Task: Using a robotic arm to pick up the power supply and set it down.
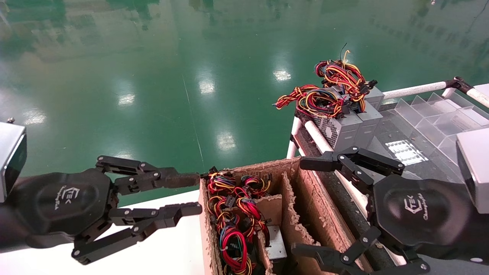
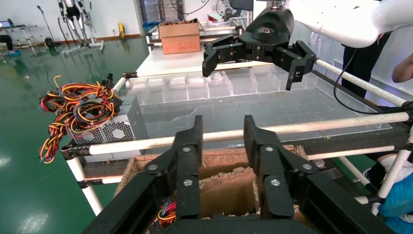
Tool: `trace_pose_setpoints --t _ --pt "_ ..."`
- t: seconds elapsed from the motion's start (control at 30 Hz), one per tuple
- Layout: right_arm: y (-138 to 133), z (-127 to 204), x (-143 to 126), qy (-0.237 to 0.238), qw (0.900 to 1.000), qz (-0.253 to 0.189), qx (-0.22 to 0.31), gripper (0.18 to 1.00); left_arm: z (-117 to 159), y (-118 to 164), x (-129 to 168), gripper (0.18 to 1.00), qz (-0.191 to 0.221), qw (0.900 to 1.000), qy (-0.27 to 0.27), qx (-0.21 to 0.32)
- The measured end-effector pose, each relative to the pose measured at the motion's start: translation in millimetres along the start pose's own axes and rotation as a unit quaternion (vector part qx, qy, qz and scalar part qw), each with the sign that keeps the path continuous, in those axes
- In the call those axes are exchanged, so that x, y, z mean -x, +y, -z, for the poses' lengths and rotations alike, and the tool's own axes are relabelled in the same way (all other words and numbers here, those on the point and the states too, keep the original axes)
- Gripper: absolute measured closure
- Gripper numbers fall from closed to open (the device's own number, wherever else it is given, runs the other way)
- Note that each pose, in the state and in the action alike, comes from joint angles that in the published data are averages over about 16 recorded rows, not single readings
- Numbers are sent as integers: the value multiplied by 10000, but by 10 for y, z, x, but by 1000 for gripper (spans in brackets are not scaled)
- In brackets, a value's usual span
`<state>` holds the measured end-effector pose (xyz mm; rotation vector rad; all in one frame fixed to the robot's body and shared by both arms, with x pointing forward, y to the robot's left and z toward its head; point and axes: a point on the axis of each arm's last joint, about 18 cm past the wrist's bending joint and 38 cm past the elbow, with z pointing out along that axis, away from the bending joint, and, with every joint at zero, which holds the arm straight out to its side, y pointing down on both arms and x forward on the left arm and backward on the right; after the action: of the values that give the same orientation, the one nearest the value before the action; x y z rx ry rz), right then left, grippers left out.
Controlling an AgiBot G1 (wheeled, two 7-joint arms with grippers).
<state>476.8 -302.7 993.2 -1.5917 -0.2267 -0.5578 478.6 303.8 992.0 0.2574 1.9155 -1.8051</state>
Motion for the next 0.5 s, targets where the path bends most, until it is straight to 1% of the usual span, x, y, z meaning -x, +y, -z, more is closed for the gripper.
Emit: trace_pose_setpoints --t 0.07,0.27,0.5 --pt "0 0 0 0 10000 0 0 178 0 0 0 734 0 10000 0 0" --pt "0 0 0 0 10000 0 0 178 0 0 0 849 0 10000 0 0" --pt "0 0 1 -2 10000 0 1 178 0 0 0 932 0 10000 0 0"
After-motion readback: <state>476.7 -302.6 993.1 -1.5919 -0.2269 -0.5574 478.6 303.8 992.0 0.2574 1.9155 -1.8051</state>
